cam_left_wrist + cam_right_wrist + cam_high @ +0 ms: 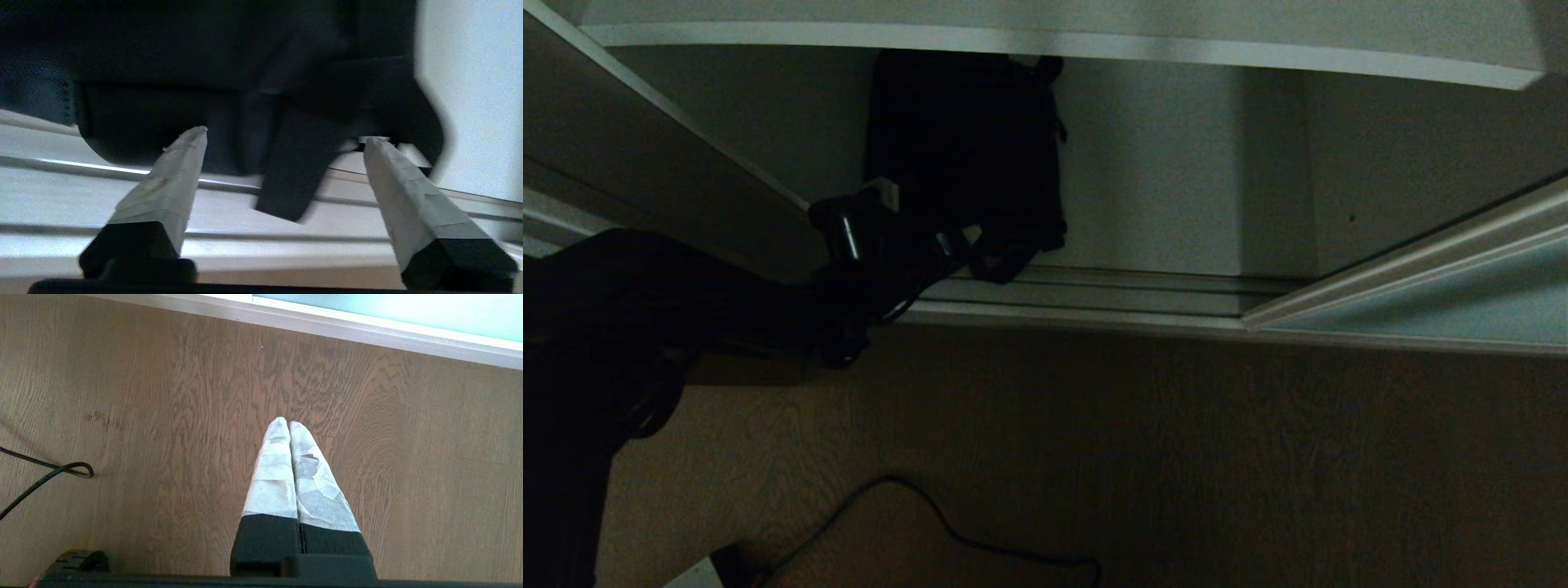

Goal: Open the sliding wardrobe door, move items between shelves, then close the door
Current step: Place the bag on the higher shelf

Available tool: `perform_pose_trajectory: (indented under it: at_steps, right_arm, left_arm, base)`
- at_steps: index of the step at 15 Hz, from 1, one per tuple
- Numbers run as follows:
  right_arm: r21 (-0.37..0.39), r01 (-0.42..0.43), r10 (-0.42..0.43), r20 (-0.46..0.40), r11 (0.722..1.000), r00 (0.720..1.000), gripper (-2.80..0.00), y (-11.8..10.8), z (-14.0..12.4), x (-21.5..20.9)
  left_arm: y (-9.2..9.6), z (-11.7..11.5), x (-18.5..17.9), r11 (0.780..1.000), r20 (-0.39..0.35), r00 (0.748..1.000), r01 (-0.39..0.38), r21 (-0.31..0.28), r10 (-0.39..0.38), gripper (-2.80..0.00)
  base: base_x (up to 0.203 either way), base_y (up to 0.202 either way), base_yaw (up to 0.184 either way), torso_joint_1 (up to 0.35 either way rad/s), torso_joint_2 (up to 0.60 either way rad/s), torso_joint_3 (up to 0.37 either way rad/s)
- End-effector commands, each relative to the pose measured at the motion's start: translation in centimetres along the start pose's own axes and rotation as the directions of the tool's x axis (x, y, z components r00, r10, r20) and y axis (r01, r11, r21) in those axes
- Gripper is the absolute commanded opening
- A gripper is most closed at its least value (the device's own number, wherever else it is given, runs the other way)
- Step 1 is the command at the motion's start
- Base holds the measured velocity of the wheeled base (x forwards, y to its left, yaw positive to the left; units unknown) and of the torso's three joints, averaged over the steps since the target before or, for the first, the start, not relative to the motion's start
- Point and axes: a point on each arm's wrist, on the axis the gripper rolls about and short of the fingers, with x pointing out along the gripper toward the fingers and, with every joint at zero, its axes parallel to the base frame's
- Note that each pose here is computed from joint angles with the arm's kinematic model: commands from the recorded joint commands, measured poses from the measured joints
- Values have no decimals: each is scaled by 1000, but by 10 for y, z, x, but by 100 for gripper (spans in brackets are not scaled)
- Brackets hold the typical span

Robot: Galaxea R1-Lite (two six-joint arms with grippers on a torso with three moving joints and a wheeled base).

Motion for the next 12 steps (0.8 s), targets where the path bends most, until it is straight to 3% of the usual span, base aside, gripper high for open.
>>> perform_pose_trajectory:
  at_steps: [1,4,6,9,12]
  right_arm:
    - [0,-1,1,0,1000,1000,-280,0,0,0]
    - [0,-1,1,0,1000,1000,-280,0,0,0]
    - [0,-1,1,2,1000,1000,-280,0,0,0]
    - [0,-1,1,1,1000,1000,-280,0,0,0]
    - [0,-1,1,2,1000,1000,-280,0,0,0]
  left_arm:
    - [7,-15,11,1000,-5,1000,-16,10,16,0]
    - [9,-6,16,992,41,999,-34,120,29,0]
    - [20,-8,20,983,49,997,-66,174,58,0]
    - [23,5,18,981,71,995,-78,176,67,0]
    - [13,23,2,976,83,995,-76,204,60,0]
  base:
    - [0,0,0,0,0,0]
    - [0,0,0,0,0,0]
    - [0,0,0,0,0,0]
    - [0,0,0,0,0,0]
    - [0,0,0,0,0,0]
